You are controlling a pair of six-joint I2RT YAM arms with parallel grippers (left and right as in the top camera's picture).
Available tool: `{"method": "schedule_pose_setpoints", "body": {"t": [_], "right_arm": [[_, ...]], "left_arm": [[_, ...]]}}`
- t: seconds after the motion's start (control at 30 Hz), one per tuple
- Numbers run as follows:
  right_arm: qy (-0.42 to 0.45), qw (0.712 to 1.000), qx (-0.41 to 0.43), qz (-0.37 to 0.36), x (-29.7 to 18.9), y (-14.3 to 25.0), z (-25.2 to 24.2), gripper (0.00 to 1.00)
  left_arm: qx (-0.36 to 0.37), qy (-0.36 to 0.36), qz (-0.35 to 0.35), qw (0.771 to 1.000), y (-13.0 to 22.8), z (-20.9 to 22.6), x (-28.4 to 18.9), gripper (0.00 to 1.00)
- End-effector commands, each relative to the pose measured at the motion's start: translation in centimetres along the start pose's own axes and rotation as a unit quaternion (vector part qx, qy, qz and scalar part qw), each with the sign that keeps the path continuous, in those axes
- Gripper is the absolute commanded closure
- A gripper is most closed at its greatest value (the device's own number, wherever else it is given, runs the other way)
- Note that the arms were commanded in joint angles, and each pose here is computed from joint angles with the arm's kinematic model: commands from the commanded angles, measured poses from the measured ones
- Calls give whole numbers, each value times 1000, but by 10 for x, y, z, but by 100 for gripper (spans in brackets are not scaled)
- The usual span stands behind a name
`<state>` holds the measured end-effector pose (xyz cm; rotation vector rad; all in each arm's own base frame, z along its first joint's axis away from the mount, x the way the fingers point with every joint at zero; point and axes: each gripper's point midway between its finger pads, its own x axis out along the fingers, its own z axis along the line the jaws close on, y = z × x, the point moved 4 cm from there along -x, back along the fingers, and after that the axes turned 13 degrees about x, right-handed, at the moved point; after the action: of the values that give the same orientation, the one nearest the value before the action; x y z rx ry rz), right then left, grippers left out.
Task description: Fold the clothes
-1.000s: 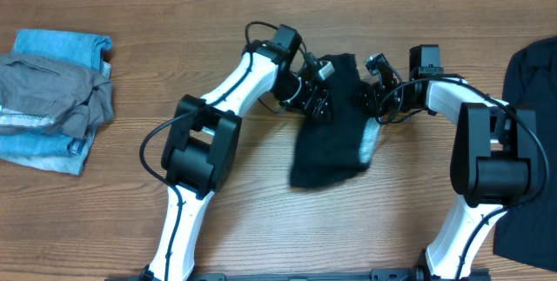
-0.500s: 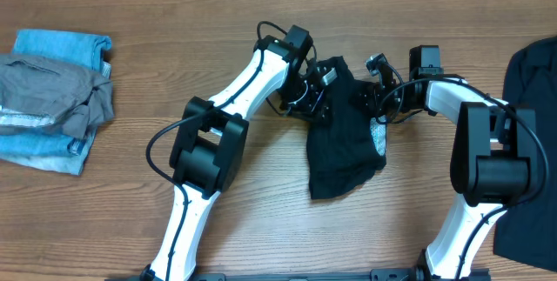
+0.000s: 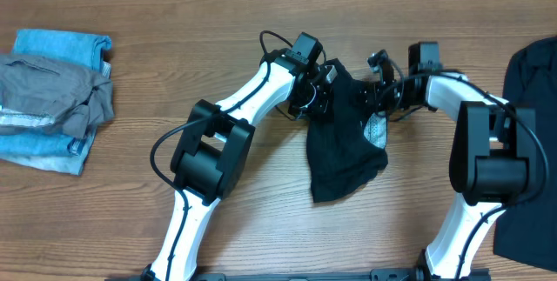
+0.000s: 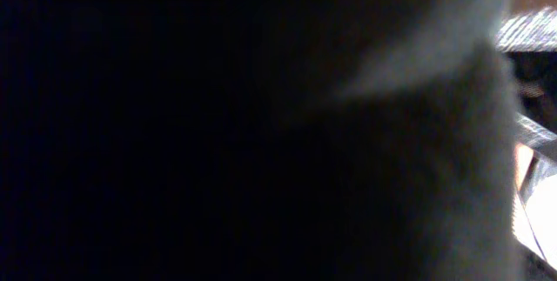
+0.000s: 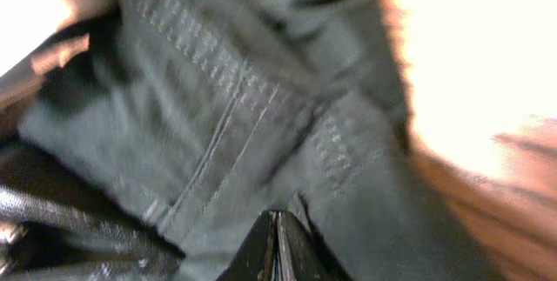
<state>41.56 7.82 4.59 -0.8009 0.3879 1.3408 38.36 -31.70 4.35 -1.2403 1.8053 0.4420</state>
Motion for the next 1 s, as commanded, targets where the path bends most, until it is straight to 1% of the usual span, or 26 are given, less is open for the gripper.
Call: {"method": "schedule_pose_setpoints", "body": {"t": [0.0,0.03,0.07,0.1,0.17,0.23,0.27,0.3,0.33,0.4,0.43,0.5,0.63,0.67,0.73,0.83,0.87,0.9,0.93,0.97], "right_arm": [[12,997,-32,-67,-51,-62,46,96],[16,994,-52,-91,-76,-79,69,93],[36,990,-50,-124,-108,-96,88,78],[52,987,-45,-146,-129,-102,98,68],[74,981,-30,-177,-162,-104,108,37],[84,980,-8,-180,-180,-95,105,28],[88,981,13,-170,-183,-89,98,27],[89,982,21,-164,-183,-85,94,27],[92,983,27,-156,-182,-81,91,27],[108,982,36,-151,-182,-78,87,27],[108,982,38,-147,-181,-76,87,27],[109,983,43,-142,-180,-74,87,27],[110,984,42,-131,-178,-69,85,27],[110,985,42,-129,-176,-68,84,27],[110,985,46,-124,-170,-63,78,27],[109,986,52,-114,-159,-56,69,27],[108,987,49,-112,-151,-54,67,27],[107,987,43,-110,-145,-53,66,27],[105,988,36,-110,-138,-52,65,27],[104,988,33,-109,-133,-51,64,27]], "left_arm": [[-32,-31,-15,999,-5,26,-25,96],[-37,-47,-33,998,-11,34,-43,96],[-45,-62,-57,995,-16,42,-68,96],[-52,-76,-79,993,-20,49,-94,96],[-69,-103,-123,985,-22,62,-145,96],[-84,-121,-183,972,-21,72,-207,96],[-93,-134,-223,961,-17,77,-249,96],[-116,-149,-248,950,-11,83,-276,96],[-162,-170,-292,927,7,96,-324,96],[-213,-180,-327,903,32,113,-367,96],[-256,-185,-345,884,56,128,-394,96],[-302,-197,-360,861,89,149,-423,96],[-392,-215,-417,791,171,205,-488,96],[-394,-217,-428,784,180,211,-496,96],[-411,-230,-452,757,206,226,-517,96],[-416,-261,-462,738,229,246,-531,96],[-415,-267,-470,732,234,260,-535,96],[-397,-261,-476,740,229,268,-535,96],[-368,-237,-485,757,219,280,-530,96],[-362,-224,-489,761,215,286,-526,96]]}}
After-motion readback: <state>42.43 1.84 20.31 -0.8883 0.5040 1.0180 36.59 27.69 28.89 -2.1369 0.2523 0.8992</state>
